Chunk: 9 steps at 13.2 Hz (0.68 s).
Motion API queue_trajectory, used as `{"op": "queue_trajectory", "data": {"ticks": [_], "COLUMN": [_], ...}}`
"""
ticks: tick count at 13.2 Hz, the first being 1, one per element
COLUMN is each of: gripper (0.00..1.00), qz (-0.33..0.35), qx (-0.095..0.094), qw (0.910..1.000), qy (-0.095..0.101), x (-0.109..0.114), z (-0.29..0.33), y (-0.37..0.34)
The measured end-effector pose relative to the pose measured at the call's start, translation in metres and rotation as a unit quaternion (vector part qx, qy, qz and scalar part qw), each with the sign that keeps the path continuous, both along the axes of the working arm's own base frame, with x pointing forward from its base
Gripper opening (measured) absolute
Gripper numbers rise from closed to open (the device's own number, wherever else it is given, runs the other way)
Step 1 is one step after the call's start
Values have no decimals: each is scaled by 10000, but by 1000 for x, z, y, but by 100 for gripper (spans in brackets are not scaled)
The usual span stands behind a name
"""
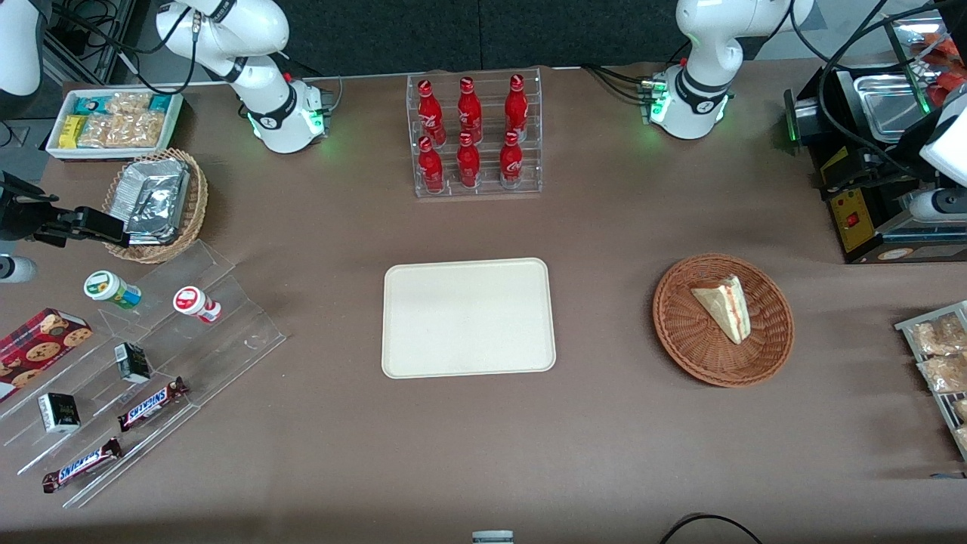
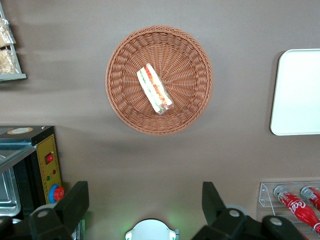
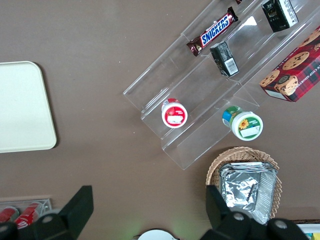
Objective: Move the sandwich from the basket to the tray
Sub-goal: 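Move the left gripper down over the wrapped sandwich in the wicker basket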
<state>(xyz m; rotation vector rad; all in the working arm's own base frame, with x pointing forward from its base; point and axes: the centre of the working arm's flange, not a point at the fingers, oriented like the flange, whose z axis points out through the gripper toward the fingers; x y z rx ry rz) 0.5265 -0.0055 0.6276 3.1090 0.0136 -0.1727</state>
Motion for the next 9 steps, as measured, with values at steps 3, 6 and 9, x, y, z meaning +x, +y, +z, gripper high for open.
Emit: {"op": "queue_trajectory", "data": {"ticks": [3, 6, 9], "gripper": [100, 100, 100], "qz": [-66, 251, 1301], "qx": [6, 126, 282], "qw": [10000, 9995, 9909], "qy": [38, 172, 215], "x": [2, 19, 52], "z": [-4, -30, -86], "y": [-7, -9, -31]}}
